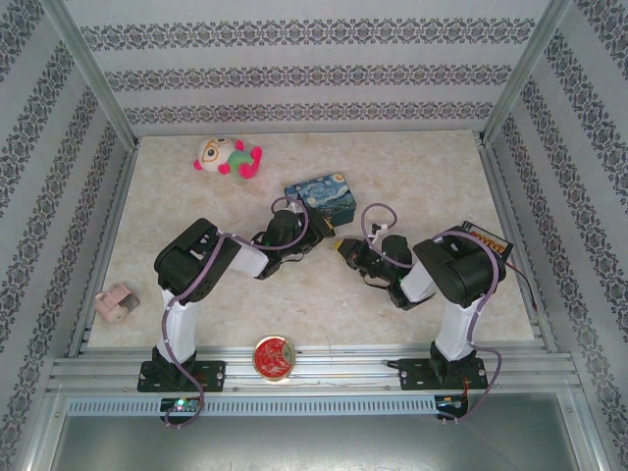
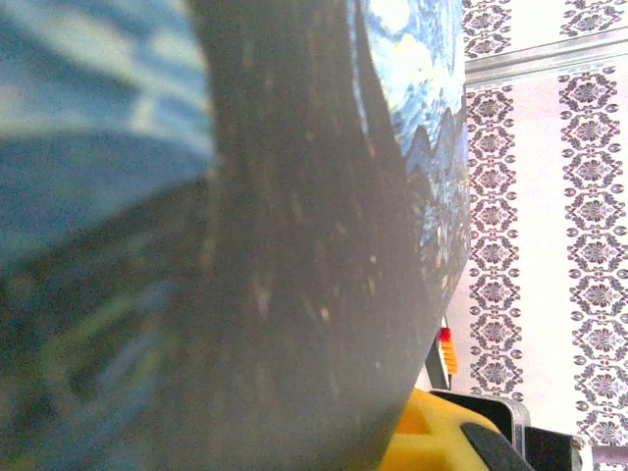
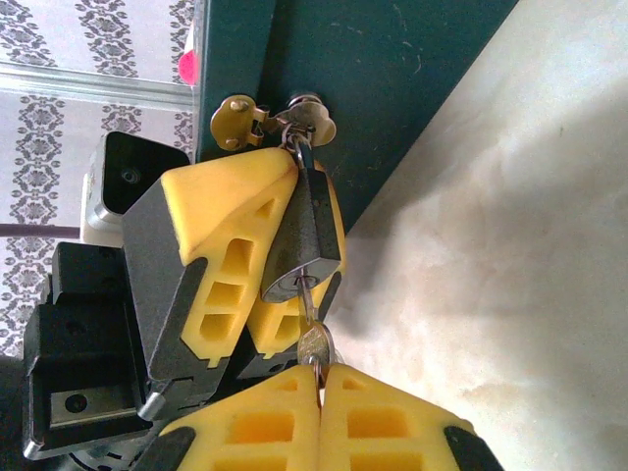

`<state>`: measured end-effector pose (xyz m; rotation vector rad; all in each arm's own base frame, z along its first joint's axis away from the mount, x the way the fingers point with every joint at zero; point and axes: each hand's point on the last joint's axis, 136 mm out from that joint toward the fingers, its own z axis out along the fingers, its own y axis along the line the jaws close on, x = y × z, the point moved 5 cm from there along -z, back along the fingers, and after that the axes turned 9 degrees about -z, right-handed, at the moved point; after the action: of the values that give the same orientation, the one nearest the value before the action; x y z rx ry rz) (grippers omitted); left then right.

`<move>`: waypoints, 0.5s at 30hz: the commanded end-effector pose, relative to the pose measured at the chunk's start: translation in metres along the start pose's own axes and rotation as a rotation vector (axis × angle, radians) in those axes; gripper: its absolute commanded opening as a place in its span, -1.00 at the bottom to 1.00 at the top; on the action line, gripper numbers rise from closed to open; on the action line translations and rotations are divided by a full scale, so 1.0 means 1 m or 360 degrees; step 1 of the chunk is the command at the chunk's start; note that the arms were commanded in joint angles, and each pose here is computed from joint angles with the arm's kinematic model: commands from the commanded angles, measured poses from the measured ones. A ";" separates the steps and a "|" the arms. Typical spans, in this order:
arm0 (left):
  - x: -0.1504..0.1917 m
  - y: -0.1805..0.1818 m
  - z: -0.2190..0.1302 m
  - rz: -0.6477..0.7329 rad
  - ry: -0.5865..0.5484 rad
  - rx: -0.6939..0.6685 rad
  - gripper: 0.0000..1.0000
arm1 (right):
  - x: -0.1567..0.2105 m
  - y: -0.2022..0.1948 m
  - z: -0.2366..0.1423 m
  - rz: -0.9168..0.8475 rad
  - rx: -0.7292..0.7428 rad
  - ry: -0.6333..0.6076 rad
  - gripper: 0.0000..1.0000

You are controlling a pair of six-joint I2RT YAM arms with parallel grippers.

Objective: Unlock the padlock with the key

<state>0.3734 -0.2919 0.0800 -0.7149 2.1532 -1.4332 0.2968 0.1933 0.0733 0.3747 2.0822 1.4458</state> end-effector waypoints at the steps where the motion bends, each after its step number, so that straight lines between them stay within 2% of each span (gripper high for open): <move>1: 0.027 0.020 0.001 -0.0023 0.0183 -0.0067 -1.00 | -0.033 0.032 0.009 -0.0107 -0.0174 -0.0192 -0.98; 8: 0.034 0.017 0.007 -0.0023 0.0230 -0.0059 -1.00 | -0.030 0.038 0.014 -0.0132 -0.0193 -0.0194 -0.98; 15: 0.037 0.015 0.005 -0.0032 0.0264 -0.0051 -1.00 | -0.038 0.016 -0.004 -0.0099 -0.0075 -0.0282 -0.97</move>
<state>0.3733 -0.2952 0.0796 -0.7067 2.1466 -1.4458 0.3039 0.1937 0.0726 0.3961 2.0844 1.4303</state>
